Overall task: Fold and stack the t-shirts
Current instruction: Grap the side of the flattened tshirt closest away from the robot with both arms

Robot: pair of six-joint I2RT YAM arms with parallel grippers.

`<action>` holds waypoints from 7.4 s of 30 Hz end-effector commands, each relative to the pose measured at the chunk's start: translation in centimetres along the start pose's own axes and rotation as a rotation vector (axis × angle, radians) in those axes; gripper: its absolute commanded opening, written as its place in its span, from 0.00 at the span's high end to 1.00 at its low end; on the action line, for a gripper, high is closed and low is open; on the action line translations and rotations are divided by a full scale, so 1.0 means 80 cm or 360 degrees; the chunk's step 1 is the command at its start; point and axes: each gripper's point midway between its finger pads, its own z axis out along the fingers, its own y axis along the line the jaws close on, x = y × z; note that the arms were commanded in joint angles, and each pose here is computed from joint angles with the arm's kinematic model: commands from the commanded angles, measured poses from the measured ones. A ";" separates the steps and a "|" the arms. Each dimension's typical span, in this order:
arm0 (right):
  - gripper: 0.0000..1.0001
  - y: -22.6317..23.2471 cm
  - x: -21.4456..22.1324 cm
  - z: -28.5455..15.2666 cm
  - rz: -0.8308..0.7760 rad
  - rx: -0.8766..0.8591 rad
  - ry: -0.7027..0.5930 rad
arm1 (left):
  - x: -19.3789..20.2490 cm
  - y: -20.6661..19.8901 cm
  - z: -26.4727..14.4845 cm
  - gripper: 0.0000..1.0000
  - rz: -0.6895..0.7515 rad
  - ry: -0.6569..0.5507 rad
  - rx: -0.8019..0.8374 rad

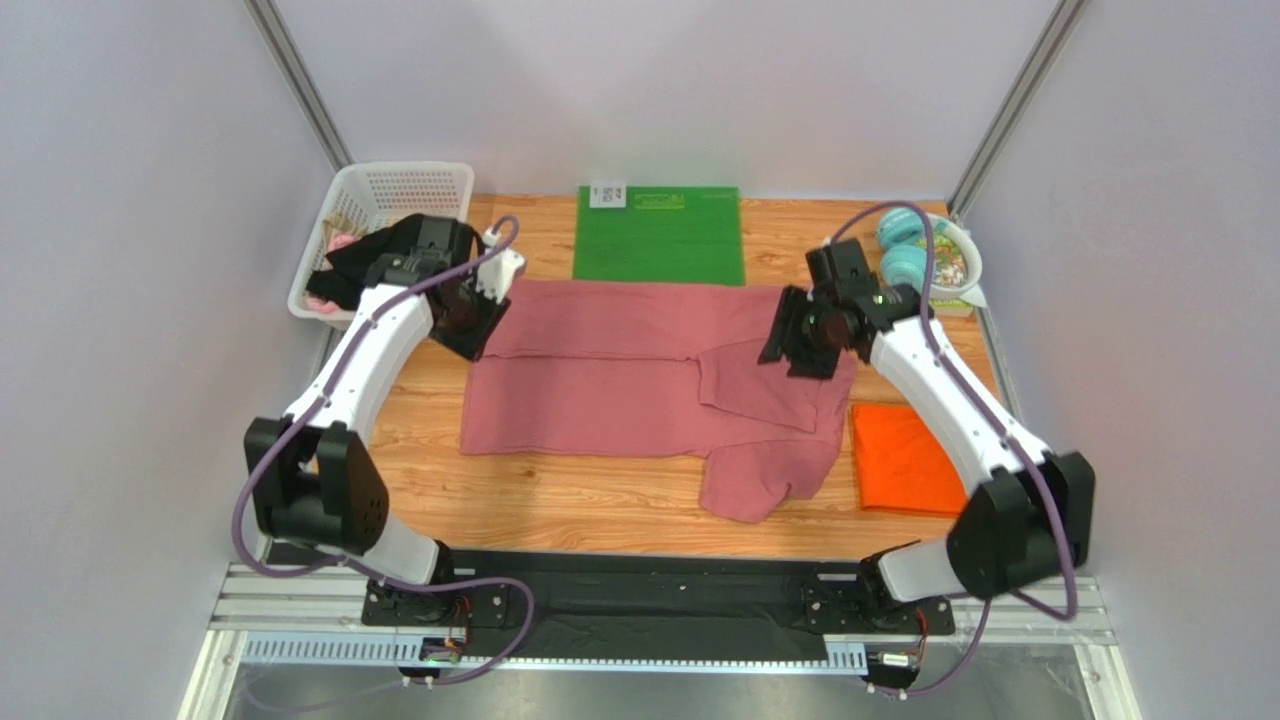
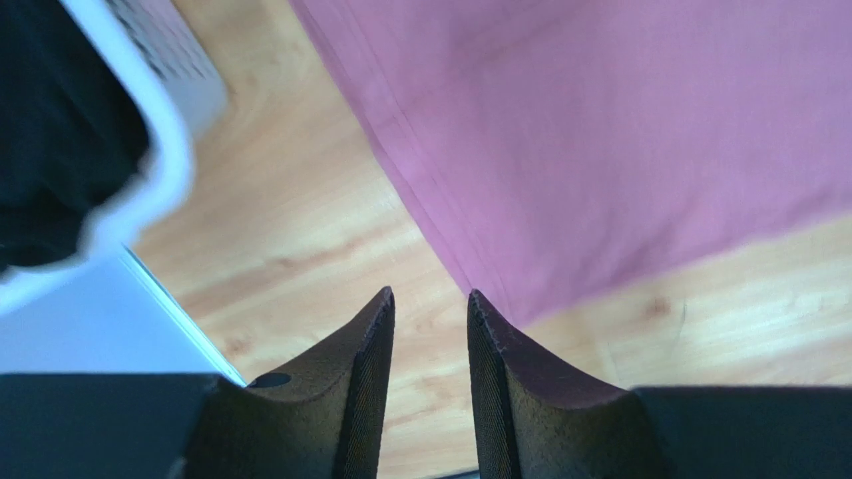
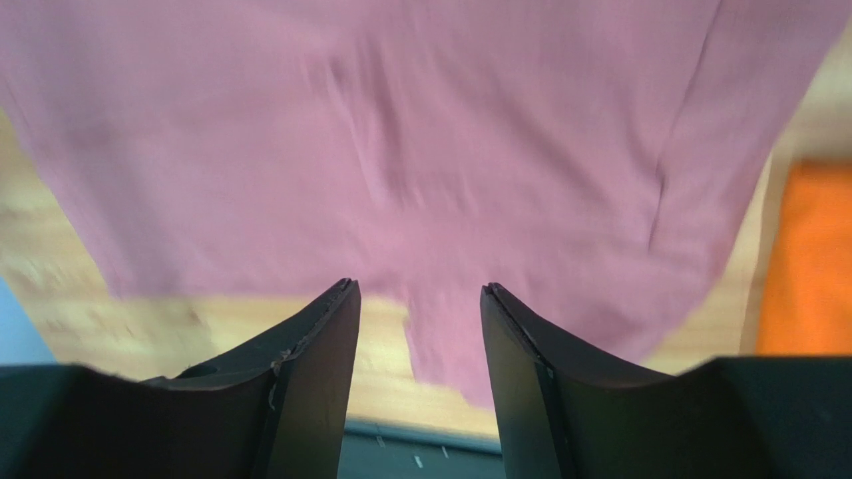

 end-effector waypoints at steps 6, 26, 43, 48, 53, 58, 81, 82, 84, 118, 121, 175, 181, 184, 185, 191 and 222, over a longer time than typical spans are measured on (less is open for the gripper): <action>0.47 -0.102 0.177 -0.003 0.0156 0.0243 0.0275 | 0.155 -0.039 0.036 0.61 0.0227 0.0352 0.0039; 0.46 -0.137 0.207 0.018 0.0171 0.0346 0.0299 | 0.175 -0.061 0.078 0.64 0.0002 0.0371 0.0082; 0.43 -0.135 0.208 0.000 0.0245 0.0328 0.0257 | 0.190 -0.061 0.103 0.64 0.0001 0.0441 0.0073; 0.42 -0.139 0.212 -0.002 0.0247 0.0351 0.0275 | 0.188 -0.059 0.110 0.64 -0.0001 0.0439 0.0069; 0.42 -0.156 0.212 -0.003 0.0299 0.0462 0.0220 | 0.189 -0.058 0.114 0.65 0.0005 0.0445 0.0064; 0.42 -0.171 0.206 -0.002 0.0360 0.0580 0.0154 | 0.190 -0.059 0.113 0.87 0.0009 0.0440 0.0075; 0.57 -0.166 0.204 0.066 0.0311 0.0567 0.0225 | 0.185 -0.056 0.110 0.89 0.0010 0.0422 0.0060; 0.57 -0.164 0.204 0.063 0.0310 0.0563 0.0225 | 0.185 -0.057 0.110 0.89 0.0010 0.0425 0.0061; 0.57 -0.155 0.199 0.058 0.0311 0.0508 0.0205 | 0.186 -0.057 0.111 0.89 0.0012 0.0429 0.0063; 0.56 -0.132 0.202 0.079 0.0238 0.0443 0.0231 | 0.191 -0.060 0.107 0.89 0.0025 0.0440 0.0083; 0.56 -0.135 0.204 0.084 0.0237 0.0458 0.0236 | 0.188 -0.059 0.106 0.89 0.0022 0.0432 0.0084; 0.63 -0.064 0.234 0.050 -0.0165 0.0324 0.0249 | 0.190 -0.063 0.110 0.89 0.0009 0.0453 0.0115; 0.63 -0.046 0.195 0.050 -0.0243 0.0356 0.0144 | 0.195 -0.064 0.111 0.89 0.0017 0.0461 0.0116; 0.63 -0.043 0.177 0.057 -0.0266 0.0386 0.0124 | 0.196 -0.065 0.110 0.89 0.0018 0.0461 0.0122; 0.63 -0.043 0.172 0.060 -0.0272 0.0399 0.0115 | 0.196 -0.065 0.110 0.89 0.0016 0.0461 0.0121; 0.63 -0.051 0.140 0.081 -0.0273 0.0455 0.0107 | 0.197 -0.065 0.110 0.89 0.0020 0.0459 0.0126; 0.48 -0.115 0.174 0.047 0.0010 0.0320 0.0129 | 0.196 -0.068 0.108 0.89 0.0009 0.0459 0.0151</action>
